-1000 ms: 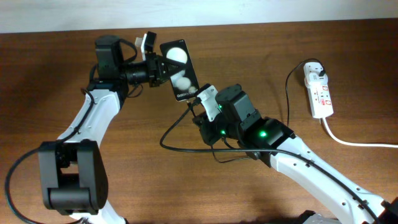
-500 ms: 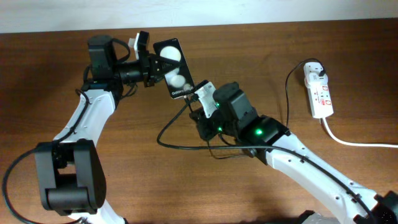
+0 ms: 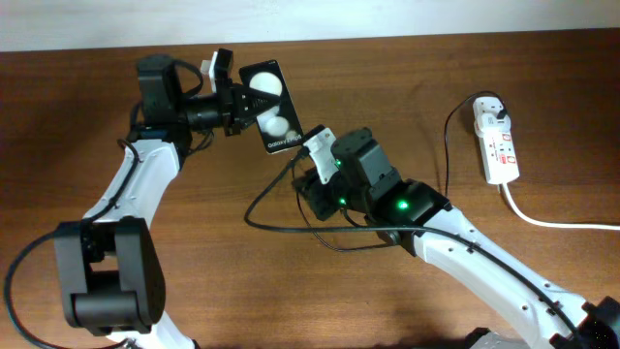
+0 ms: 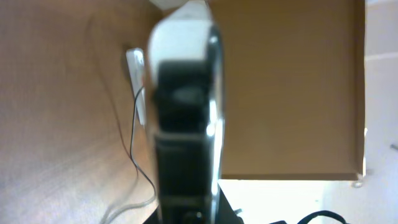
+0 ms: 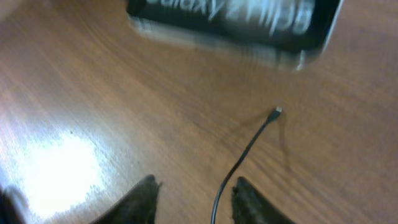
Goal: Plug charger to phone and switch on socket
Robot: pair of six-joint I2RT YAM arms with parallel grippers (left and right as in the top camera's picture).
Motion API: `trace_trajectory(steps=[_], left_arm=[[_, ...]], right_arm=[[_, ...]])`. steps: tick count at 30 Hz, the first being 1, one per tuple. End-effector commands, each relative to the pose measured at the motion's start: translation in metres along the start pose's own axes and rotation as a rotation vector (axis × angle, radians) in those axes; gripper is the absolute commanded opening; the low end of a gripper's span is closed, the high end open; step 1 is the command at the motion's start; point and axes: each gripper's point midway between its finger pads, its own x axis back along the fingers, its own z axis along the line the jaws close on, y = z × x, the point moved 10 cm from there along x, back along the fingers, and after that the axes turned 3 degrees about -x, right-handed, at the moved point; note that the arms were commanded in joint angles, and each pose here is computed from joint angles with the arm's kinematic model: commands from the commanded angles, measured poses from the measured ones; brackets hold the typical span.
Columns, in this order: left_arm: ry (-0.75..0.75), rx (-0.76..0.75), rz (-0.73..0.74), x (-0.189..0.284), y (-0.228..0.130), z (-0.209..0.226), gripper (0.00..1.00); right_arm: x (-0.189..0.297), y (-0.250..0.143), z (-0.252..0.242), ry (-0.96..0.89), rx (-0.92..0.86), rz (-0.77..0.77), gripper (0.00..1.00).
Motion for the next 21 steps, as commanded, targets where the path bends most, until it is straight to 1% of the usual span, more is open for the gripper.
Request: trace_trajectory(steps=[1,2,3,4,6,7,9,11,15,16,18,20,21], left_arm=[[-0.004,-0.153,-0.117,0.048,0.022,-0.007,0.00],[0.019,-0.151,-0.179,0.076,0.028,-0.003,0.00],[0.049,-0.088,-0.238,0.105,0.030,0.006,0.00],[0.057,-0.032,-0.255,0.118,0.028,0.012,0.00],[0.067,0.020,-0.266,0.124,0.025,0.017,0.00],[0.071,-0.006,-0.263,0.124,0.025,0.017,0.00],[0.072,0.001,-0.262,0.124,0.024,0.018,0.00],[0.072,0.001,-0.262,0.124,0.024,0.018,0.00],[0.073,-0.003,-0.262,0.124,0.024,0.018,0.00],[0.074,-0.011,-0.262,0.124,0.024,0.018,0.00],[0.074,-0.010,-0.262,0.124,0.024,0.018,0.00],[0.074,-0.010,-0.262,0.124,0.024,0.018,0.00],[0.074,-0.011,-0.262,0.124,0.024,0.018,0.00]], right_arm=[[-0.032,-0.011,-0.016,-0.071,-0.016,0.080,0.51],[-0.049,-0.016,-0.025,-0.125,-0.031,0.098,0.54],[-0.074,-0.018,-0.032,-0.142,-0.078,0.090,0.61],[-0.088,-0.016,-0.037,-0.157,-0.112,0.093,0.61],[-0.111,-0.003,-0.040,-0.170,-0.122,0.117,0.61],[-0.128,0.009,-0.045,-0.203,-0.170,0.160,0.58],[-0.143,0.016,-0.061,-0.253,-0.264,0.211,0.54],[-0.150,0.006,-0.071,-0.272,-0.329,0.251,0.49],[-0.162,-0.011,-0.073,-0.243,-0.349,0.330,0.42],[-0.163,-0.010,-0.070,-0.202,-0.355,0.330,0.42],[-0.164,-0.013,-0.070,-0.195,-0.359,0.345,0.42],[-0.170,-0.020,-0.073,-0.208,-0.364,0.371,0.32],[-0.170,-0.020,-0.073,-0.215,-0.361,0.366,0.32]])
